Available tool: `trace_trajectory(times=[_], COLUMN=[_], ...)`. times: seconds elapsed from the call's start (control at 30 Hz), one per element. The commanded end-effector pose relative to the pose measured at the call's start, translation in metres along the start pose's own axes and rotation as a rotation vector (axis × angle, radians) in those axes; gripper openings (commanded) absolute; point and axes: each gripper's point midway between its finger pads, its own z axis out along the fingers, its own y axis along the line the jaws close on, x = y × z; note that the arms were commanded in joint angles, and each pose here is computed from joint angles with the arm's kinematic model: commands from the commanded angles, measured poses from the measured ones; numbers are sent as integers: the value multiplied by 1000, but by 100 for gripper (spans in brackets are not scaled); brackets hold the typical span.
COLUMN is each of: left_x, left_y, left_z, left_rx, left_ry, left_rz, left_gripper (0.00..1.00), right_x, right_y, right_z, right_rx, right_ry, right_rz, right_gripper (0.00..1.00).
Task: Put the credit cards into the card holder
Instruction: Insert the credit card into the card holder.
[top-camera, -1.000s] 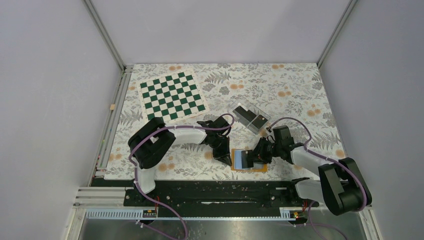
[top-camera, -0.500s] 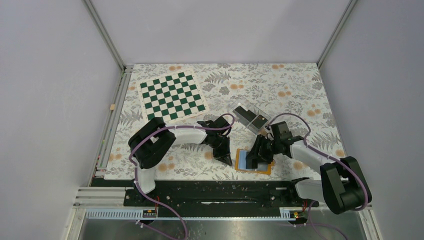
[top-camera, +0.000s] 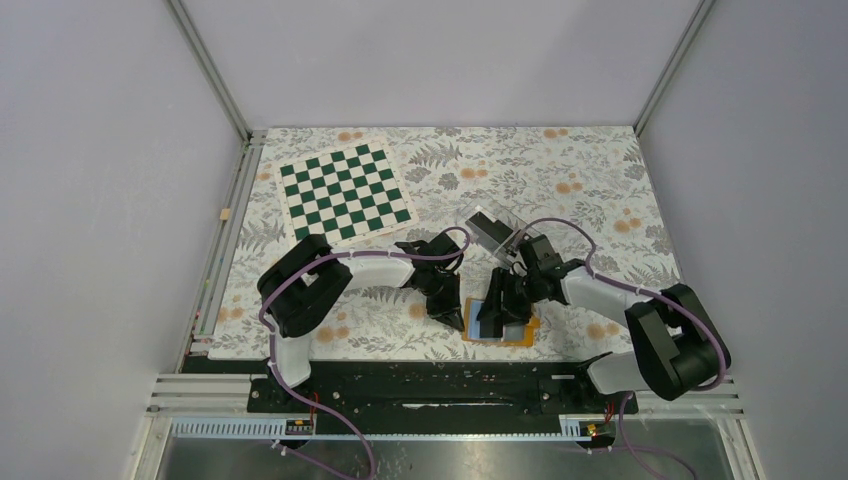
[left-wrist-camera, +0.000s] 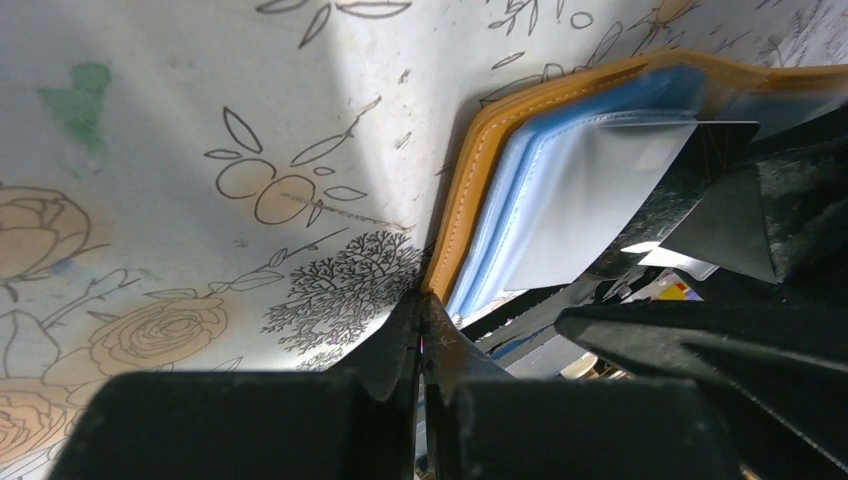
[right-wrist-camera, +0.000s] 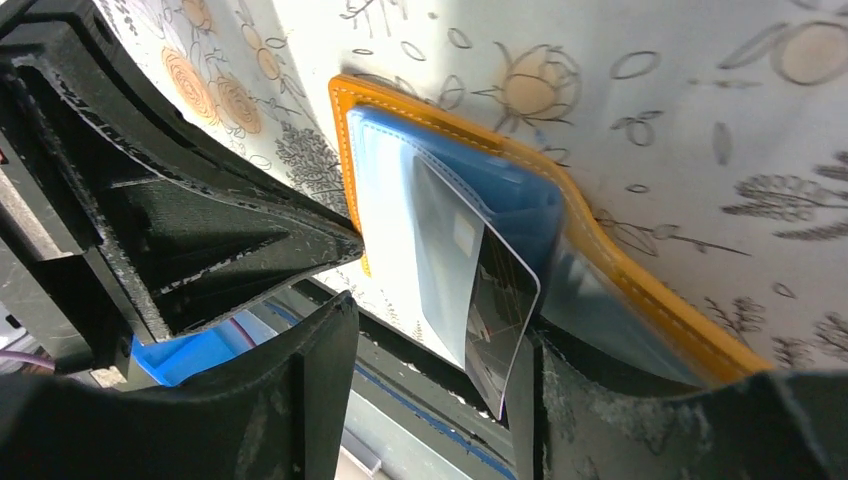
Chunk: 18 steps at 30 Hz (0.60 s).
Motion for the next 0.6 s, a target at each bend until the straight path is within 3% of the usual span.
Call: trace_trajectory(times=[0.0,0.3,0.57], left_x=[-6,-5,-2], left_y=[-6,-18,-16], left_z=[2,-4,-8], left_rx=[-9,39,43], left_ry=[-32,-43,-55], left_rz=[33,43,44], left_gripper=[0,0,0], right_x=[7,17,18], right_y=[8,31,24], right_z=[12,24,10], right_rx=[17,-35,73], right_ry=[40,87,100], right_rz=[-39,-56,-136], right_gripper=[60,64,70])
